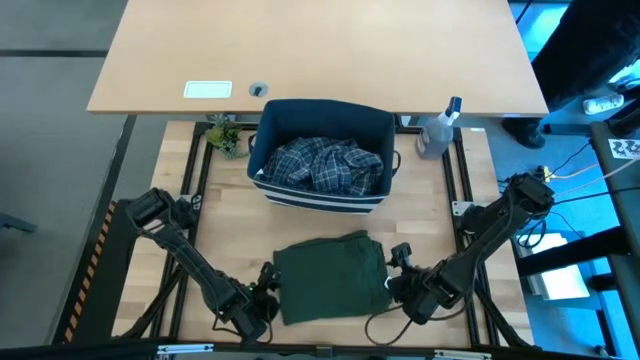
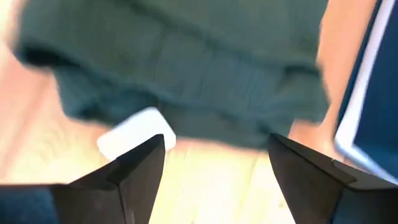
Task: Fold Laundry from Bin
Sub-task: Put the green polo shirt into the laundry bin
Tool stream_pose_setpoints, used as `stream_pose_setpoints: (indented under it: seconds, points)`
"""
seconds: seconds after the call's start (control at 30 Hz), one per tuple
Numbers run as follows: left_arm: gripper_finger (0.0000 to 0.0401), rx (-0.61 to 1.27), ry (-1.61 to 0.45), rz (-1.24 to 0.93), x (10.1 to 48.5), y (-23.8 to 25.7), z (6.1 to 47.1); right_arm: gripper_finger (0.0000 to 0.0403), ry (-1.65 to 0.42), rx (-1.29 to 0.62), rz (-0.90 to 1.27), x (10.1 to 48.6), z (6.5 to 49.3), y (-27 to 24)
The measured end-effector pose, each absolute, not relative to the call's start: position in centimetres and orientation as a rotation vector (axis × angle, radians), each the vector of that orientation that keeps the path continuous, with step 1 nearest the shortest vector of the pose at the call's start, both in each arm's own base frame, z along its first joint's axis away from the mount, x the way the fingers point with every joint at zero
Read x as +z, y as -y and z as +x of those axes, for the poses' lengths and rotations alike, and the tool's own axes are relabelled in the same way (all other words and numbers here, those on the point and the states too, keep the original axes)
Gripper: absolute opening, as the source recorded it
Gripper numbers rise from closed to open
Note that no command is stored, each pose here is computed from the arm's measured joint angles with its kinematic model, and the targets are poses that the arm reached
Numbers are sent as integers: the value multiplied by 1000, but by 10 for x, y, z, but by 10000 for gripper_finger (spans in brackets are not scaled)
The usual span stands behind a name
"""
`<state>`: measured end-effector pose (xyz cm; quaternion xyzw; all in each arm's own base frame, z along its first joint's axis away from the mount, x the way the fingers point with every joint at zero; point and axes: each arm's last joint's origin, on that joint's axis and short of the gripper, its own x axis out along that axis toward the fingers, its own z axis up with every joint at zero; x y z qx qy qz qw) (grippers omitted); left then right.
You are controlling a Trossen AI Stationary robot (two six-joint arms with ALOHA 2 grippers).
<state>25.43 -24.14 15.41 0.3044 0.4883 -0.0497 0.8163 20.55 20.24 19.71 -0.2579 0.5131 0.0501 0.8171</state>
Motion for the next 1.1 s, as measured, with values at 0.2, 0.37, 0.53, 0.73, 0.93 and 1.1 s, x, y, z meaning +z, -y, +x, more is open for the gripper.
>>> stream_pose_setpoints:
  seconds: [0.2,0.37,0.53,0.73,0.93,1.1]
  points:
    - [187,-172,-1070,749,136,237,240,276,-1155,70,-515,167,193,-189]
    - [187,-119,-1006,874,134,234,244,265,-1156,80,-507,147,185,-182]
    - [187,-157,-998,957,128,233,251,273,-1174,72,-524,136,179,-175]
    - [187,-197,-1002,1070,113,233,257,286,-1138,60,-540,134,180,-174]
    - [187,-145,-967,1107,111,225,272,287,-1078,74,-620,135,183,-175]
    - [187,-149,-956,1072,112,217,283,287,-1000,120,-680,137,189,-180]
